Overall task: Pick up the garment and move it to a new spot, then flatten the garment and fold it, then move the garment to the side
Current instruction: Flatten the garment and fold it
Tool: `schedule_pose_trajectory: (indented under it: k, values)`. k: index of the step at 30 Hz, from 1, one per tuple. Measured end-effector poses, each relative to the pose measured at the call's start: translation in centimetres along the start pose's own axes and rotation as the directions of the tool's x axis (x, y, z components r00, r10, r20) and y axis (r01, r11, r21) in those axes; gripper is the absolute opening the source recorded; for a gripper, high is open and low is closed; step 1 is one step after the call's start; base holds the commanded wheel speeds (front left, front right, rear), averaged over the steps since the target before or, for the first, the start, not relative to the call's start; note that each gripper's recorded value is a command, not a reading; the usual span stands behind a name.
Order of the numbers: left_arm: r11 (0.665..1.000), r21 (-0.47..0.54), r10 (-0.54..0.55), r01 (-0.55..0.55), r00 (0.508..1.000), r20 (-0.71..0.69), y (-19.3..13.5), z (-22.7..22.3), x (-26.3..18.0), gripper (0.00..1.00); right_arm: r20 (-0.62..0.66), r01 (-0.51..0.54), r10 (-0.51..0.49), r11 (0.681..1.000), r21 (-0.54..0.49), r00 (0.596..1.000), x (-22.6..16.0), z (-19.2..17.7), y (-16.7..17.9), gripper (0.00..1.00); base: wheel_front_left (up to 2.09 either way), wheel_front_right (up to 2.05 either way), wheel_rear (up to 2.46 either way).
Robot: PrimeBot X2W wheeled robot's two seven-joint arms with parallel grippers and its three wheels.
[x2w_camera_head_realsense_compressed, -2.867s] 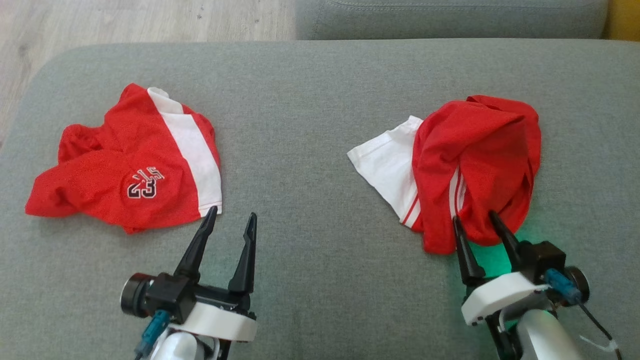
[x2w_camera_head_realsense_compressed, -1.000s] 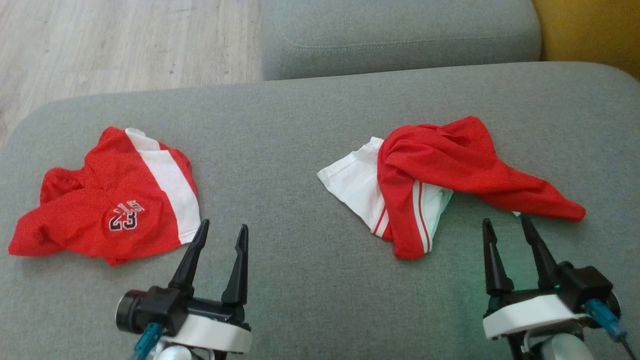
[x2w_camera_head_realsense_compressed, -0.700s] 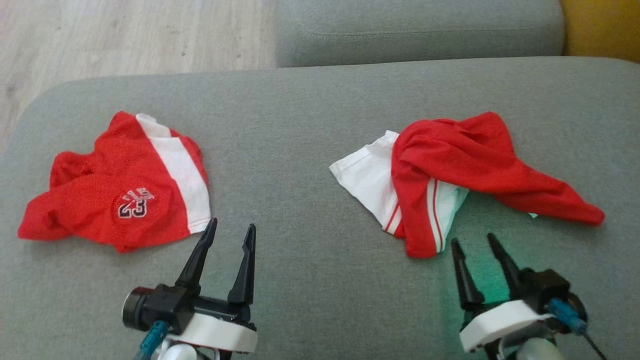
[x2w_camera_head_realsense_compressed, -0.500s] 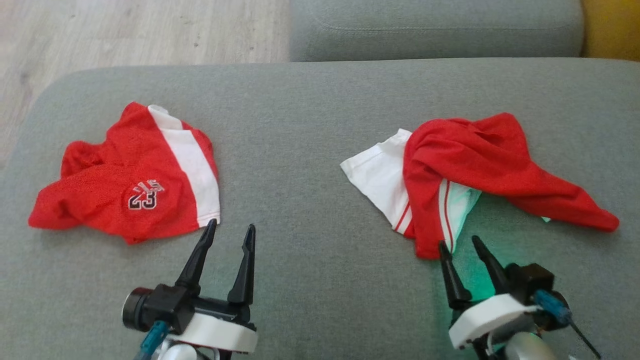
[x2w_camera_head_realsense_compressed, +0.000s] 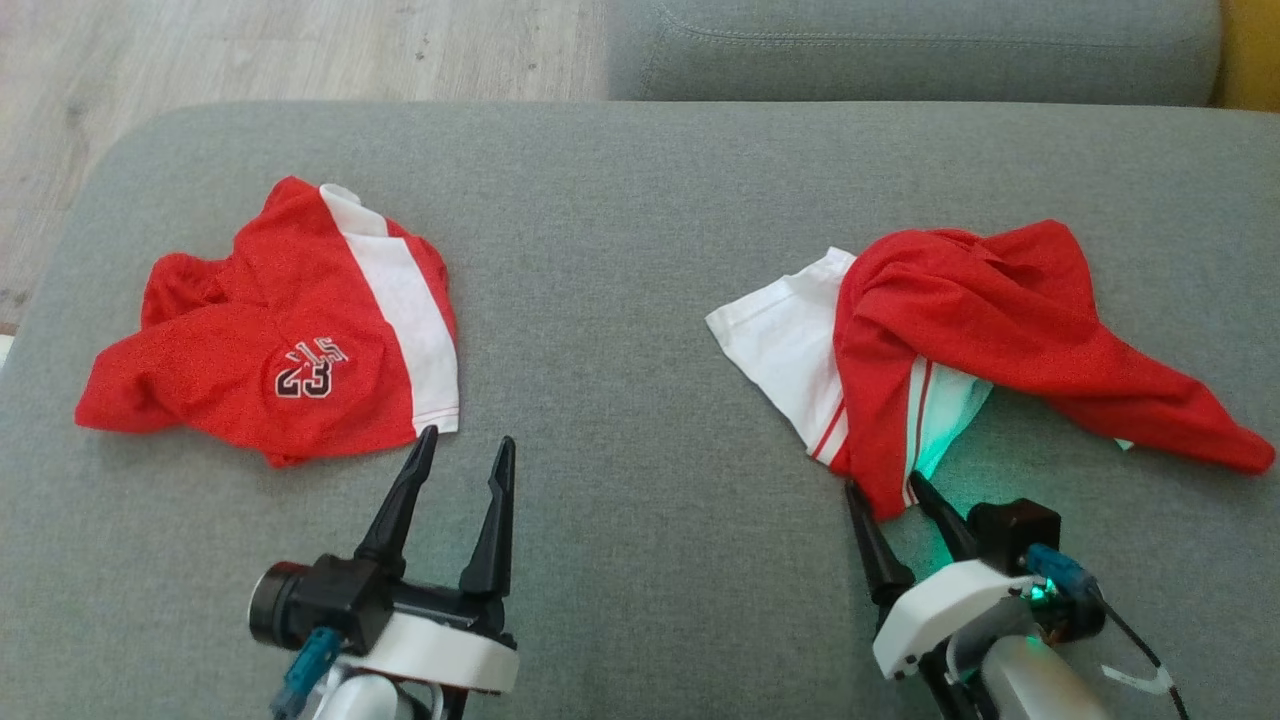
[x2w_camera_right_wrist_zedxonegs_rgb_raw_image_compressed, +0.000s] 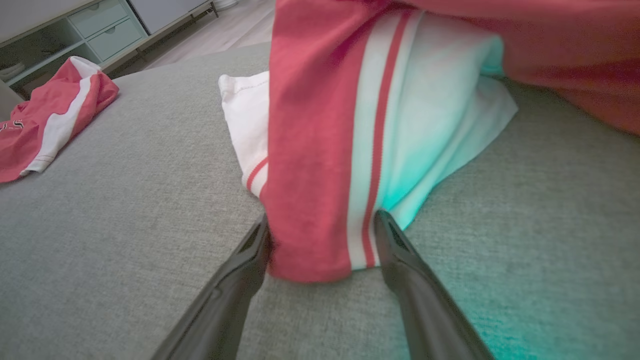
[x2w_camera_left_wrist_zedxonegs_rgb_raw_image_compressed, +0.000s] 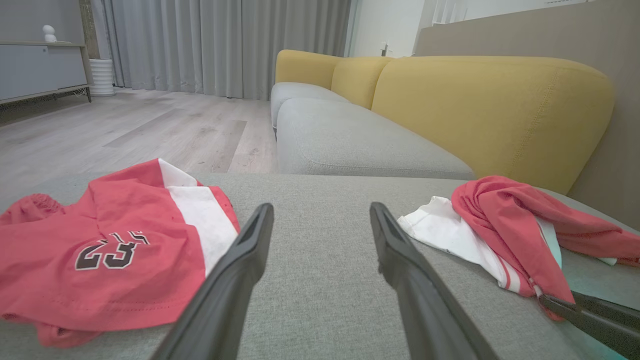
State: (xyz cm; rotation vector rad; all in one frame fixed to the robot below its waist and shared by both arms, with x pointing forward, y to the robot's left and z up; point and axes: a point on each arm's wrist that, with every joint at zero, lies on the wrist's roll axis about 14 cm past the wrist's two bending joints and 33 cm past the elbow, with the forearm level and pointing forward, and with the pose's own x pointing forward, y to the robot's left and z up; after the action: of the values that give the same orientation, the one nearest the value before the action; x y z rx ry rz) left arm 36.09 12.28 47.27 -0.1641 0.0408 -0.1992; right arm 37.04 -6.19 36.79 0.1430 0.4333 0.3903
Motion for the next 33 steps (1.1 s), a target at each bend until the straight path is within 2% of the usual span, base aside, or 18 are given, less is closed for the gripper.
schedule_pose_trajectory:
  k: [1,6,9,12,13,20,24,27,29,33]
  values:
    - [1.0,0.0,0.0,0.0,1.0,-0.002,0.0,-0.1,0.0,1.0,0.001,-0.001,0.001,1.0,0.005,1.0,0.1,0.1,0.1,0.0,0.0,0.0,0.0]
    - [1.0,0.003,-0.013,0.013,1.0,0.007,-0.4,0.2,0.0,1.0,0.048,-0.011,0.012,1.0,-0.009,0.999,-0.3,1.3,0.5,0.0,0.0,0.0,0.0]
    - [1.0,0.006,-0.024,0.024,1.0,0.018,-0.8,0.6,0.0,1.0,0.162,-0.026,0.028,1.0,-0.017,0.986,-0.5,4.8,1.1,0.0,0.0,0.0,0.0]
    - [0.999,0.009,-0.036,0.036,0.999,0.03,-1.2,1.0,-0.2,1.0,0.305,-0.049,0.059,0.998,-0.041,0.95,-1.2,9.5,2.1,0.0,0.0,0.0,0.0]
    - [0.999,0.009,-0.036,0.036,0.999,0.03,-1.2,1.0,-0.2,1.0,0.305,-0.049,0.059,0.998,-0.041,0.95,-1.2,9.5,2.1,0.0,0.0,0.0,0.0]
    - [0.998,0.0,-0.056,0.056,0.997,0.046,-2.2,1.3,-1.2,1.0,0.528,-0.102,0.174,0.981,-0.163,0.831,-4.4,17.3,5.9,0.0,0.0,0.0,0.0]
    - [0.998,-0.004,-0.055,0.055,0.998,0.041,-2.4,1.1,-1.8,1.0,0.582,-0.144,0.275,0.954,-0.261,0.765,-5.9,20.0,8.1,0.0,0.0,0.0,0.0]
    - [0.999,-0.005,-0.041,0.042,0.998,0.043,-2.1,1.1,-2.0,1.0,0.593,-0.152,0.332,0.931,-0.332,0.734,-6.1,22.2,9.0,0.0,0.0,0.0,0.0]
    - [1.0,-0.008,-0.025,0.026,0.999,0.035,-1.6,0.9,-2.2,1.0,0.595,-0.136,0.377,0.902,-0.41,0.71,-5.7,24.9,9.3,0.0,0.0,0.0,0.0]
    - [1.0,-0.014,-0.016,0.016,1.0,0.005,-1.3,0.0,-2.0,1.0,0.574,-0.094,0.411,0.861,-0.5,0.708,-3.8,28.2,8.6,0.0,0.0,0.0,0.0]
